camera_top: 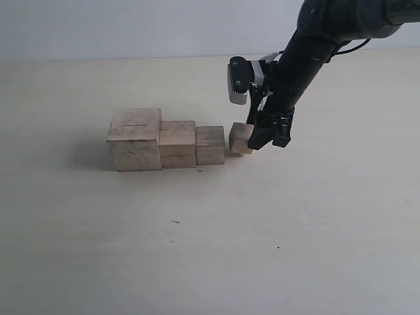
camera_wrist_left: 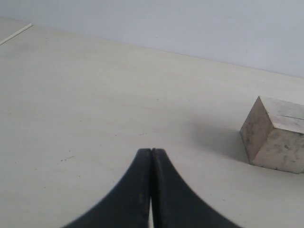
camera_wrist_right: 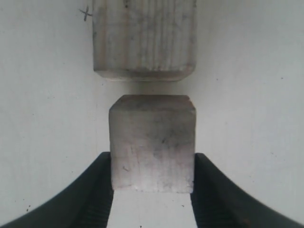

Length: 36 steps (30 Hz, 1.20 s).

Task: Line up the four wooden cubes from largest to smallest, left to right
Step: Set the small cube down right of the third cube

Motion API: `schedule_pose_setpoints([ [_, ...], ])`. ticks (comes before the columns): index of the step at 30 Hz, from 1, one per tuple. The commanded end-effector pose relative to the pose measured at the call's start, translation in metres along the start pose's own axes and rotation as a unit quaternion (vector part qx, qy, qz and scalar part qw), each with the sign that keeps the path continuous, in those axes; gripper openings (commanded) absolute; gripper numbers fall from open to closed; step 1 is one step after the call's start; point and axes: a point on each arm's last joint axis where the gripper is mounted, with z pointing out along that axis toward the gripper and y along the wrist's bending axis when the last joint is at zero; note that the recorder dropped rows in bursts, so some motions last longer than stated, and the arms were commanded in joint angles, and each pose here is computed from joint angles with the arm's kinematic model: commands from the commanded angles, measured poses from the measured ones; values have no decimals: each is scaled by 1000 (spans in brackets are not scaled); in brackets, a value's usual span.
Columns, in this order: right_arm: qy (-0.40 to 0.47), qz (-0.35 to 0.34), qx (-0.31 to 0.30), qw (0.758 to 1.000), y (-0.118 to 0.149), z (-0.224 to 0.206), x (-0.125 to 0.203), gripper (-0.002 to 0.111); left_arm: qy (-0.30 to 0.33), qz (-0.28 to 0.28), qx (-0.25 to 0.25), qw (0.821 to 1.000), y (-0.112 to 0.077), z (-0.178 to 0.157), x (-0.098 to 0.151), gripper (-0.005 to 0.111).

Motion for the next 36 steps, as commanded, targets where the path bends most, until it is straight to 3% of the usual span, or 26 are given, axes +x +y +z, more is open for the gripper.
schedule_pose_setpoints([
  [1,-6,4,-5,1000,1,-1,-1,0,-4,1,3,1000,0,0,0,0],
  [21,-6,18,-16,1000,0,12,3,2,-4,1,3,1000,0,0,0,0],
  [24,-5,30,-16,999,0,12,3,15,-4,1,3,1000,0,0,0,0],
  [31,-12,42,-11,999,0,9,1,57,-4,1,3,1000,0,0,0,0],
  [36,-25,57,5,998,-1,-1,-4,69,-4,1,3,1000,0,0,0,0],
])
